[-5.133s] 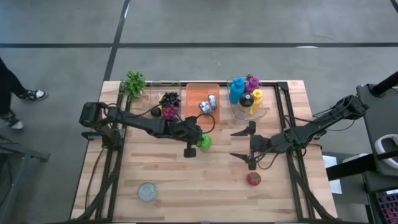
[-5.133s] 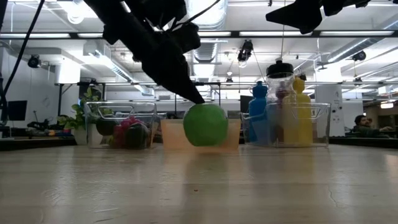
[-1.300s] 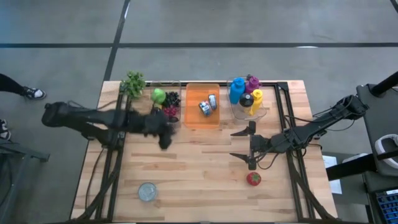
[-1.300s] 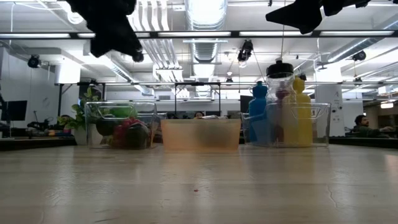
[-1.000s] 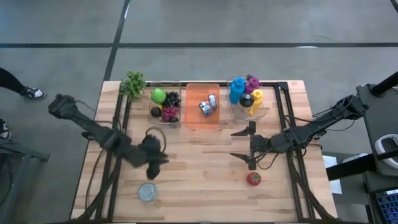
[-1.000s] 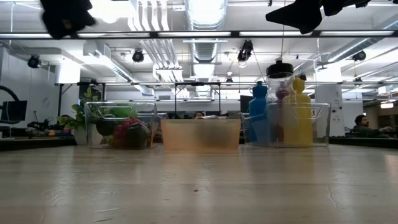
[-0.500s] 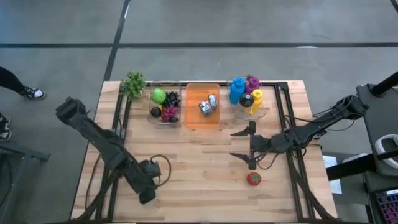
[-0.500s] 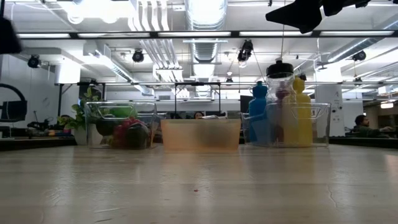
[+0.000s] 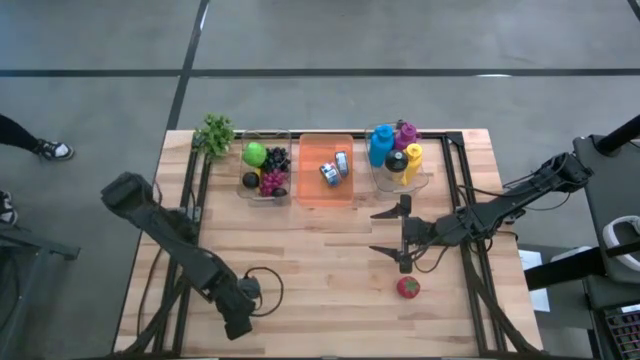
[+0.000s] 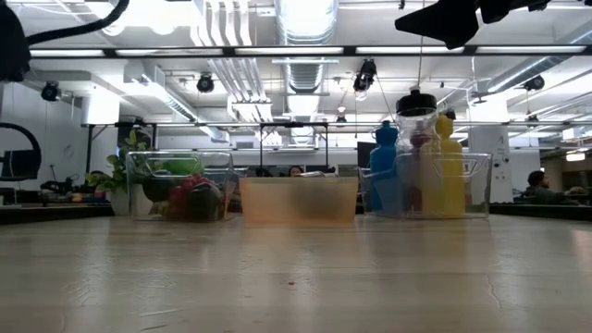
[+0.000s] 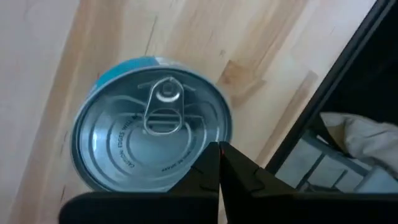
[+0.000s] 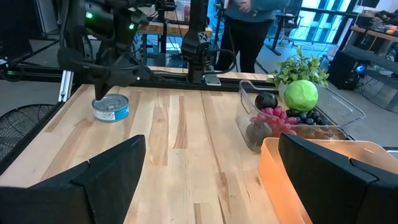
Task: Pick & Place Food Item
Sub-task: Put the yellow and blue tuna can into the orange bin
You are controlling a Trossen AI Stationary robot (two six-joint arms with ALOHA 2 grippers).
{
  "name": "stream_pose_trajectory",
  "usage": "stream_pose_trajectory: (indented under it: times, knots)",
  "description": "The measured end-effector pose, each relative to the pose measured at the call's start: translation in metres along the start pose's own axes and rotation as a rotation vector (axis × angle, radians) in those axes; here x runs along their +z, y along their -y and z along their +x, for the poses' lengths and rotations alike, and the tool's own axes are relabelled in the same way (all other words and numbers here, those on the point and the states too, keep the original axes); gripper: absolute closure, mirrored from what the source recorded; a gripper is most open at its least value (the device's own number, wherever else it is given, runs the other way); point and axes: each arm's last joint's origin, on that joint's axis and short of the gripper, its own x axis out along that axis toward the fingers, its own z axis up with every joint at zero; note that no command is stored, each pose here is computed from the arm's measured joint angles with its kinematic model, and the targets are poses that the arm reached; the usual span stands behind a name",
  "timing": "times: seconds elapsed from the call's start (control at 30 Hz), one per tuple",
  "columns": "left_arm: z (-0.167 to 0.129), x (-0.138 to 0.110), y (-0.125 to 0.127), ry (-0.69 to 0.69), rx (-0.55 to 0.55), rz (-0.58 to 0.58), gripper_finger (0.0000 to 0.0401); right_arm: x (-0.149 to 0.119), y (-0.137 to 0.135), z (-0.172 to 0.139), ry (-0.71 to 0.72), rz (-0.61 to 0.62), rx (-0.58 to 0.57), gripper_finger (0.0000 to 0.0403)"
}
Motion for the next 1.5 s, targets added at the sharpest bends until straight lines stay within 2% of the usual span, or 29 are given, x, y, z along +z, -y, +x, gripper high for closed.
stream_pose_trajectory:
  times: [0.27,0.5,0.67,1.07,1.5]
  knots:
    - [0.009,0.002,-0.005,0.003,0.069,-0.005,0.0398,0.000,0.000,0.000,0.004,0.002,0.000,0.0037]
    - [0.012,0.008,-0.006,0.025,0.083,0.004,0.0398,0.001,0.000,0.000,0.012,0.007,0.001,0.0037]
    - [0.010,0.018,-0.009,0.092,0.100,0.026,0.0398,0.002,0.000,0.000,0.023,0.013,0.001,0.0037]
    - [0.001,0.056,-0.017,0.327,0.135,0.107,0.0398,0.003,0.000,0.000,0.025,0.014,0.001,0.0037]
    - [0.007,0.108,-0.025,0.451,0.095,0.277,0.0398,0.003,0.000,0.000,0.030,0.017,0.001,0.0037]
